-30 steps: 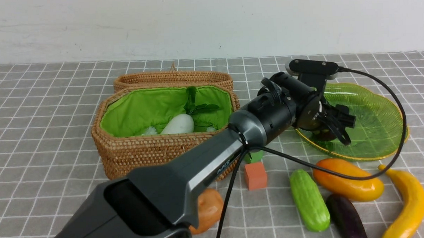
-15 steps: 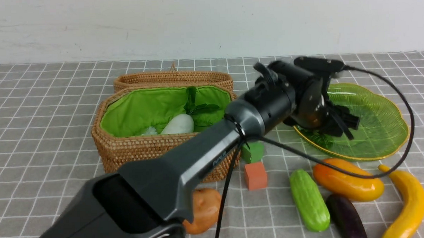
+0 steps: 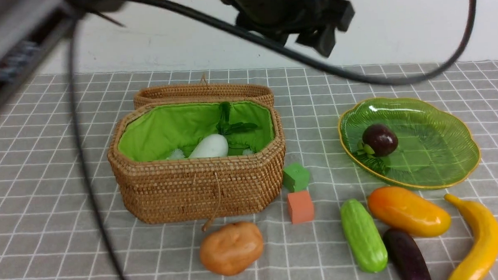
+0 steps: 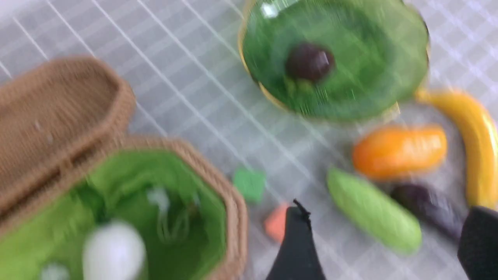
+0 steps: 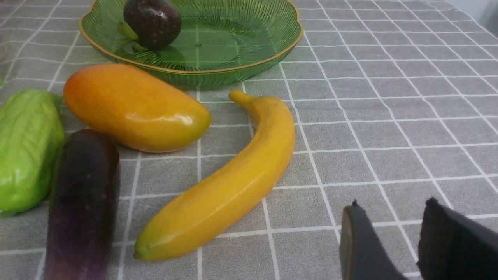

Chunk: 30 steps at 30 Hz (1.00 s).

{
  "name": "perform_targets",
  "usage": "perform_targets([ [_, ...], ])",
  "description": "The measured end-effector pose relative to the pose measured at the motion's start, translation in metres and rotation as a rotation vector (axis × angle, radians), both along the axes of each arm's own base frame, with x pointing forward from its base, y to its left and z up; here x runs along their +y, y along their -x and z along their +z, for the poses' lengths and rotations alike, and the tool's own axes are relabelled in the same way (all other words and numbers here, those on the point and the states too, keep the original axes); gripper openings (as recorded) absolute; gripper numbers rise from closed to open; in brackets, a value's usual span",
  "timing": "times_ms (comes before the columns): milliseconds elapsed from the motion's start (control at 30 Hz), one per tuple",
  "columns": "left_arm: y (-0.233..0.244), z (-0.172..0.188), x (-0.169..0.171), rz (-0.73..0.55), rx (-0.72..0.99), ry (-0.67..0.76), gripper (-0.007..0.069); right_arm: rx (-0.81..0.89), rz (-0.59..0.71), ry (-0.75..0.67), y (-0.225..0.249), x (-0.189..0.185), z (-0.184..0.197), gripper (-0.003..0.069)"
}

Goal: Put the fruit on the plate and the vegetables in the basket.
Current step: Grab a potato with your left arm and place it in the basket on the left

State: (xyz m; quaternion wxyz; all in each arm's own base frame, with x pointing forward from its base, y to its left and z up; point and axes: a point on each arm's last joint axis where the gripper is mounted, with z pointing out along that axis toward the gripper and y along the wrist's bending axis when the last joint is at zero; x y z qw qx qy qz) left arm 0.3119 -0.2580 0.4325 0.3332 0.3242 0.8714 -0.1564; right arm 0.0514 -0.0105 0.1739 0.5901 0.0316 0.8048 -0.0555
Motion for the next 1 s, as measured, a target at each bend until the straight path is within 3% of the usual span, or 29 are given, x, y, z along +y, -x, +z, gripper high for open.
perform_targets([
  [133, 0.032, -0.021, 0.022, -0.046, 0.089, -0.102, 0.0512, 0.000, 0.000, 0.000, 0.000, 0.000, 0.000, 0.0240],
  [333, 0.054, -0.097, 0.043, -0.043, 0.221, -0.234, 0.0512, 0.000, 0.000, 0.000, 0.000, 0.000, 0.000, 0.0240],
  [500, 0.045, -0.156, 0.039, -0.034, 0.233, -0.276, 0.0519, 0.000, 0.000, 0.000, 0.000, 0.000, 0.000, 0.0240],
  [800, 0.018, -0.213, 0.027, -0.052, 0.227, -0.394, 0.0618, 0.000, 0.000, 0.000, 0.000, 0.000, 0.000, 0.0240],
  [1000, 0.014, -0.240, 0.023, -0.058, 0.288, -0.440, 0.0596, 0.000, 0.000, 0.000, 0.000, 0.000, 0.000, 0.0240],
])
